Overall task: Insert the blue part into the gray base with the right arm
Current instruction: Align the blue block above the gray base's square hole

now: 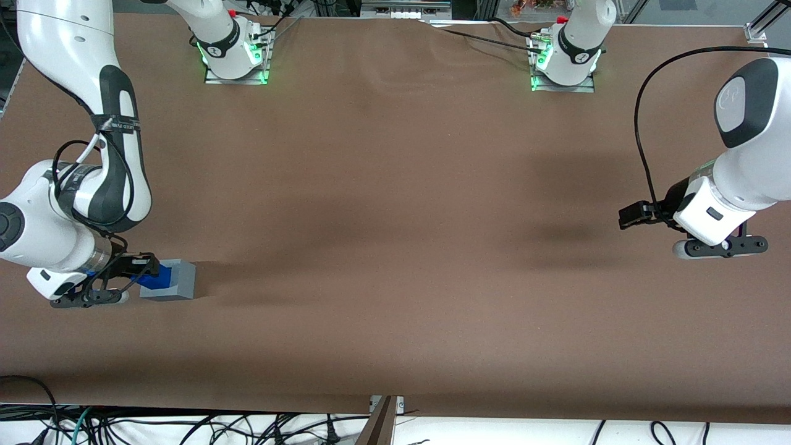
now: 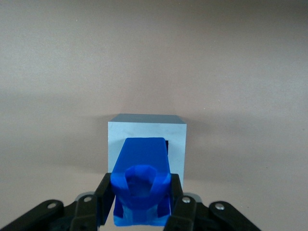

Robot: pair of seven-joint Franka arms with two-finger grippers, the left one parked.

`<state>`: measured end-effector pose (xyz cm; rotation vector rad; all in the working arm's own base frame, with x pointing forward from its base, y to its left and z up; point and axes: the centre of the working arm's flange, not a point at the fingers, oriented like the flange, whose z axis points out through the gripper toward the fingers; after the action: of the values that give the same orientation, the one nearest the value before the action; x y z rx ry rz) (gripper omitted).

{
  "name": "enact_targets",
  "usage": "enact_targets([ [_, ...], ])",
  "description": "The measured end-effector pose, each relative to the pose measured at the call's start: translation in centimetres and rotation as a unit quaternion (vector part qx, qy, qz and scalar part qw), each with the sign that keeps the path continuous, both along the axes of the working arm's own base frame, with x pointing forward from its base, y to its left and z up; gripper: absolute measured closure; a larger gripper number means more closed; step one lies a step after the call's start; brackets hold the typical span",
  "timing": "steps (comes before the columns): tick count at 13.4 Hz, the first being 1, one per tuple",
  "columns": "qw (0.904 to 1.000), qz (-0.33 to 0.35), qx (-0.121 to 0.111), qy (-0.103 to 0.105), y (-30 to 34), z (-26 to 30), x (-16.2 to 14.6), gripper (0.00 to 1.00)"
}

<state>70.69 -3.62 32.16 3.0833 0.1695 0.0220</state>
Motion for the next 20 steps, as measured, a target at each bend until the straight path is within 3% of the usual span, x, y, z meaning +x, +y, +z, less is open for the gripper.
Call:
enact_targets([
  [20, 0.9996, -0.02, 0.021, 0.002, -0.94, -0.19, -0.15, 0.5],
])
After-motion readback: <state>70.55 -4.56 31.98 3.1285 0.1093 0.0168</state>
